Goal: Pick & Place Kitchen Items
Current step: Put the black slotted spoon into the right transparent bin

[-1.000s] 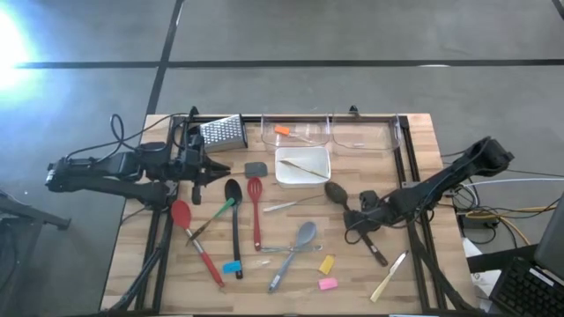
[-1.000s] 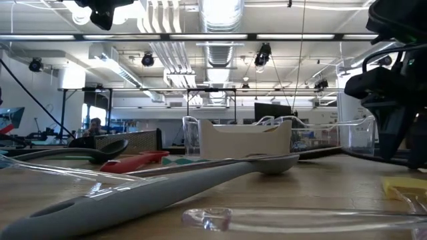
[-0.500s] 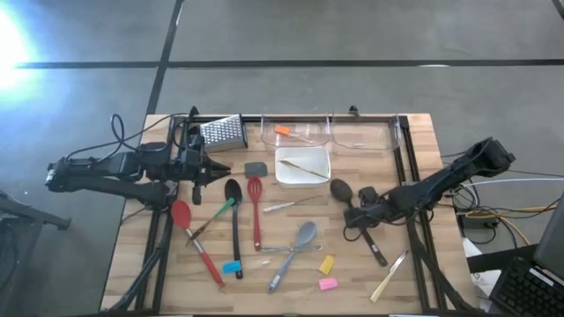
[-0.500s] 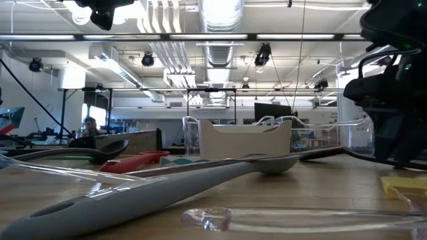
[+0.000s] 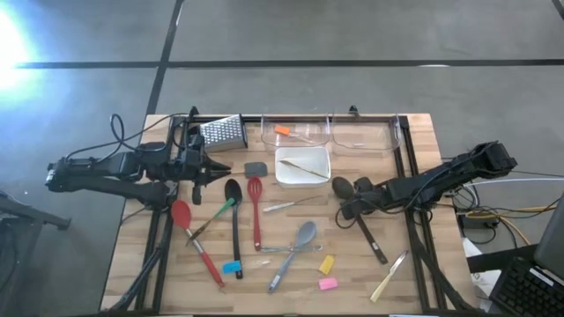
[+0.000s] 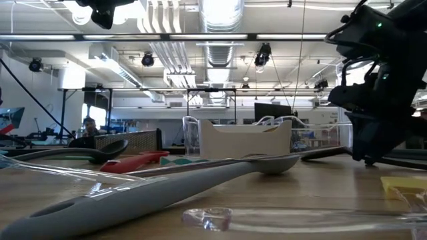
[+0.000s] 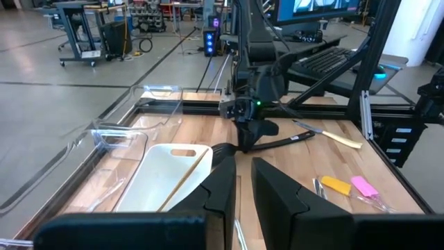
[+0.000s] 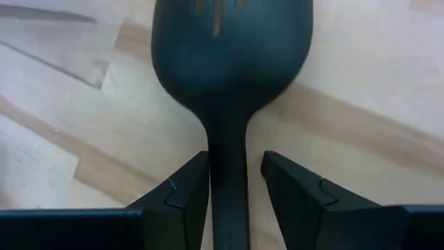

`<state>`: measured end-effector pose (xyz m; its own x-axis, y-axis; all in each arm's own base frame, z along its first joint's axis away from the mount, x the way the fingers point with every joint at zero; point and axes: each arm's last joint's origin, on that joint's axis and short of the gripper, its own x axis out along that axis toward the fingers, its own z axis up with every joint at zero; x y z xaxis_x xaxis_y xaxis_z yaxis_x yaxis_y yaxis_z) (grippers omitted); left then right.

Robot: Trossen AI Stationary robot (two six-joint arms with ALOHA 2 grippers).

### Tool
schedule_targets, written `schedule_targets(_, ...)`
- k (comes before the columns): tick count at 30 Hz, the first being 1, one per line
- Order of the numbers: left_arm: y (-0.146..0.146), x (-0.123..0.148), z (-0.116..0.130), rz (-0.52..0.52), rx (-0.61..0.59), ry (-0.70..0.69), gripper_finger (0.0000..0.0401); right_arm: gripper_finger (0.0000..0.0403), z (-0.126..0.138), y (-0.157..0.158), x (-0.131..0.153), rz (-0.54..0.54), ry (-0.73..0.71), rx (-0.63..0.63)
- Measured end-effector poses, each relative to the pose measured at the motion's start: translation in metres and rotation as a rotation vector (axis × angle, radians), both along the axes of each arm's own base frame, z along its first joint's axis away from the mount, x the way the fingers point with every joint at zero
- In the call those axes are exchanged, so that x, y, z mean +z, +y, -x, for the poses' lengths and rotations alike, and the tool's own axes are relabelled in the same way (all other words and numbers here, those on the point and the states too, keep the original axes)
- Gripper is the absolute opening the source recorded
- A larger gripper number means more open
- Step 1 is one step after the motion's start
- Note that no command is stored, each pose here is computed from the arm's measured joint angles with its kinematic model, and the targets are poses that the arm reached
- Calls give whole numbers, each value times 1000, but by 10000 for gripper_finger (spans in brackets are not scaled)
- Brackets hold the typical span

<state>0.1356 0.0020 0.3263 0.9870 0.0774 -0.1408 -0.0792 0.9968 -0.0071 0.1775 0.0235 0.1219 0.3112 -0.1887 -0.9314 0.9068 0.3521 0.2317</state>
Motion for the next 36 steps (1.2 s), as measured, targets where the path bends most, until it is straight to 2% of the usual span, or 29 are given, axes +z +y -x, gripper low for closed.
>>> schedule_targets(6,0,0,0,0,0,0,53,118,2,-8,-4,22,5,15)
schedule_targets(11,0,0,0,0,0,2,53,54,3,-10,-5,39,10,14)
schedule_targets(18,0,-2,0,5,0,21,53,51,3,-11,-4,98,10,8)
schedule_targets(23,0,-2,0,6,1,20,53,51,5,-12,7,108,-1,21)
schedule_targets(30,0,-2,0,14,2,18,53,51,9,-13,52,126,-37,33)
schedule_targets(33,0,-2,0,15,2,16,53,51,4,-14,85,196,-152,69)
schedule_targets(36,0,-1,0,15,2,7,53,51,2,-17,120,316,-254,105)
